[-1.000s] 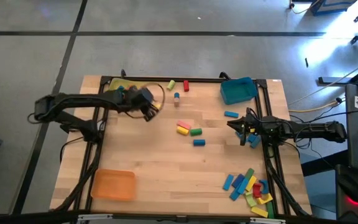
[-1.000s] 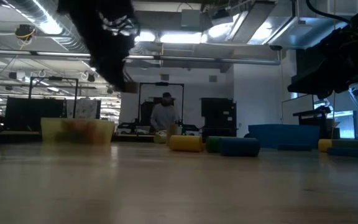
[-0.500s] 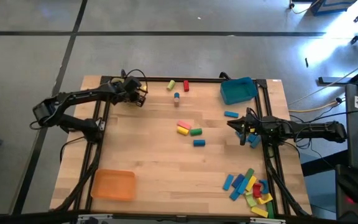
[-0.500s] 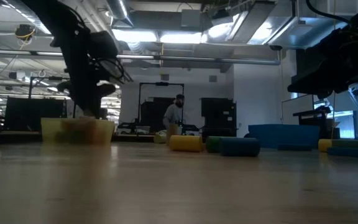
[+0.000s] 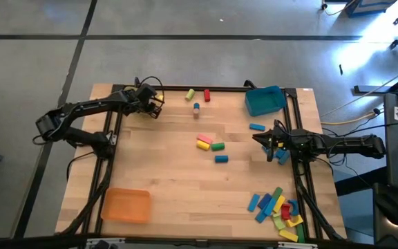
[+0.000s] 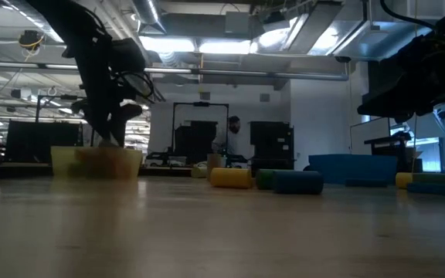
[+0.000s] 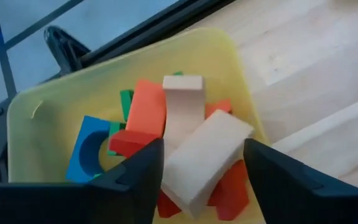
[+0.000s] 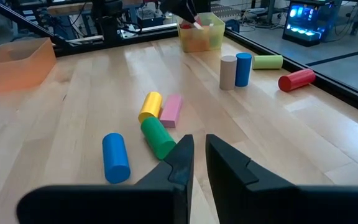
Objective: Sort blocks by size
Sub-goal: Put the light green arch block into the yellow bin
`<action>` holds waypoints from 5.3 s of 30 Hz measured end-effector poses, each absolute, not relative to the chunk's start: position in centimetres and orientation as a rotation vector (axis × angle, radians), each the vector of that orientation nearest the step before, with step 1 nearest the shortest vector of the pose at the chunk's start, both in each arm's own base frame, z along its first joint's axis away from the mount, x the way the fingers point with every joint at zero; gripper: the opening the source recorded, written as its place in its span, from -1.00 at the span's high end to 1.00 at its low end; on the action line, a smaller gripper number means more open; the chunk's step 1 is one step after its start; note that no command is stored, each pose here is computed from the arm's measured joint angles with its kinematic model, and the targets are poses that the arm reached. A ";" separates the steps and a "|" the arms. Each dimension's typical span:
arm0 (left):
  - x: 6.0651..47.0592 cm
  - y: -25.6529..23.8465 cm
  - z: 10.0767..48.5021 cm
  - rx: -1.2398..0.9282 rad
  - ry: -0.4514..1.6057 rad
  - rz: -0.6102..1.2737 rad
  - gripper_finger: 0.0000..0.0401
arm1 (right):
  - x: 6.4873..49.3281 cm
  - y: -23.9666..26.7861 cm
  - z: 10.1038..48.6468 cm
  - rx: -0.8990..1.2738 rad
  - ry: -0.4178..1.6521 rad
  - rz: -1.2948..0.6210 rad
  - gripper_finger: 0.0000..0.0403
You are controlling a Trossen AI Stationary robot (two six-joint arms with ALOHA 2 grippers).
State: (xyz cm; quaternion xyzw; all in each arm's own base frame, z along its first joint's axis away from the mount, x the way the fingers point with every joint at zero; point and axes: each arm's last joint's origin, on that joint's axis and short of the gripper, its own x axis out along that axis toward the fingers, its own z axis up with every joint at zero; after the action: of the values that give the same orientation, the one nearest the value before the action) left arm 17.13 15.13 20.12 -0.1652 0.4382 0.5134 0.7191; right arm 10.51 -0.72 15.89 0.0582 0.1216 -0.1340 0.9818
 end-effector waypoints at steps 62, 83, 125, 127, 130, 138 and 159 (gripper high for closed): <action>26.1 -1.1 18.0 -0.030 0.185 0.135 -0.05 | 16.2 -1.0 16.6 0.405 1.536 -0.889 0.35; 26.0 -2.0 18.0 0.016 0.190 0.094 -0.05 | 17.8 -3.2 14.4 0.458 1.580 -0.847 0.38; 25.9 -2.0 18.0 -0.016 0.204 0.108 -0.05 | 29.7 -5.1 26.3 0.149 0.806 -0.480 0.72; 25.6 -2.0 18.4 -0.025 0.203 0.110 -0.05 | 30.6 -5.2 26.8 0.113 0.710 -0.457 0.73; 25.0 -2.1 18.9 -0.038 0.228 0.109 -0.05 | 32.2 -5.5 27.0 0.053 0.592 -0.428 0.74; 22.2 -2.0 21.1 -0.100 0.317 0.135 -0.05 | 36.2 -7.5 25.0 0.032 0.387 -0.329 0.73; 13.4 -0.4 30.7 -0.159 -0.083 0.210 -0.05 | 52.8 -14.1 22.0 0.039 0.165 -0.291 0.72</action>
State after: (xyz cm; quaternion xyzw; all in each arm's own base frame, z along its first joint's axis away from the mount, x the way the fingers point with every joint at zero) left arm 13.44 -0.41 30.72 -0.0791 -0.0412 0.1046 0.9905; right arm 52.84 -14.12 22.03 0.0194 0.0823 -0.1451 0.9858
